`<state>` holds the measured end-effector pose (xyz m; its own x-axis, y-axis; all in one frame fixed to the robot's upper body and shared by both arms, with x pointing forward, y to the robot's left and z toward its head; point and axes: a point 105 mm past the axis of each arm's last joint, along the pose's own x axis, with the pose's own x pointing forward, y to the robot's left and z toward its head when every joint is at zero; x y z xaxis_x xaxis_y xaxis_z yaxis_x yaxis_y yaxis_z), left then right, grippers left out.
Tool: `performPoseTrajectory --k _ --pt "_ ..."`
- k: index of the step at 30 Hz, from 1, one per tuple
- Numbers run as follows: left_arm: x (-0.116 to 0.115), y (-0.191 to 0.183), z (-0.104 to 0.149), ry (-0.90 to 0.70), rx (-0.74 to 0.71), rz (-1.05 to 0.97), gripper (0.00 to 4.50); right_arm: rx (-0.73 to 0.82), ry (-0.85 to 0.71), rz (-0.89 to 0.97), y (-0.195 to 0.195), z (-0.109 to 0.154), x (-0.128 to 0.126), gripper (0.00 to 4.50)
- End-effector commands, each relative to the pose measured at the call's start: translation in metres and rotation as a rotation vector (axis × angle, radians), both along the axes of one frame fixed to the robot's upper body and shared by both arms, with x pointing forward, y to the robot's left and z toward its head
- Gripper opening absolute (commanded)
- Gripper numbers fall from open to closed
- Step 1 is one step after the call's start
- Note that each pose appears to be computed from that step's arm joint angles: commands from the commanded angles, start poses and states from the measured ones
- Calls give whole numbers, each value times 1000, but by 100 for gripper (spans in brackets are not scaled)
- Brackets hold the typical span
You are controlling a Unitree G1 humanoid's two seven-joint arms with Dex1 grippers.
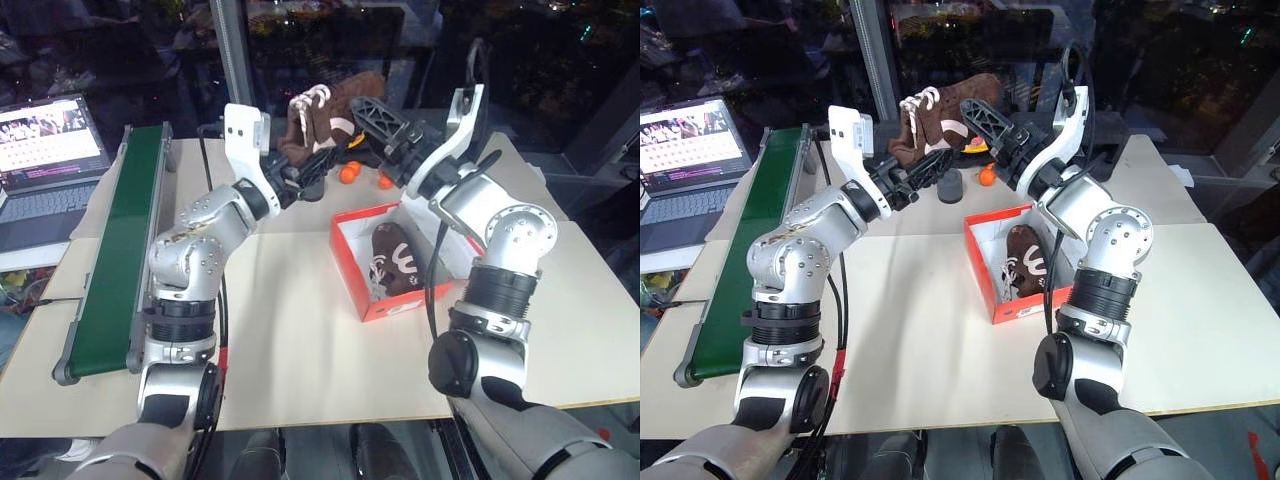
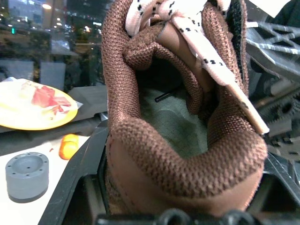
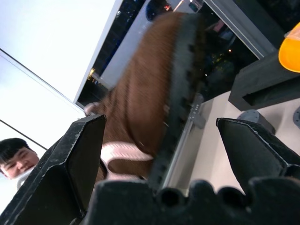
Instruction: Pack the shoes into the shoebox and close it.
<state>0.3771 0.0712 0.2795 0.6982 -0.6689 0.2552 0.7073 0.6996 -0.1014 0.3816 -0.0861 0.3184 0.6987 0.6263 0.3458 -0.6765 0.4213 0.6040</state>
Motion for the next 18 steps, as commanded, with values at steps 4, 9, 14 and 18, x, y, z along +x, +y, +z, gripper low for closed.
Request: performPoseTrajectory --k 4,9,14,18 --pt "-14 -17 8 -33 -31 -80 251 2 -85 26 8 22 -14 450" --pt "-19 -27 14 -46 -49 -108 250 -19 -62 13 14 14 -8 314" --pt "-17 -24 13 -43 -50 -98 250 -40 -59 -7 13 11 -4 140" --pt "-16 -24 13 -48 -44 -97 250 -58 -54 -20 13 9 0 30"
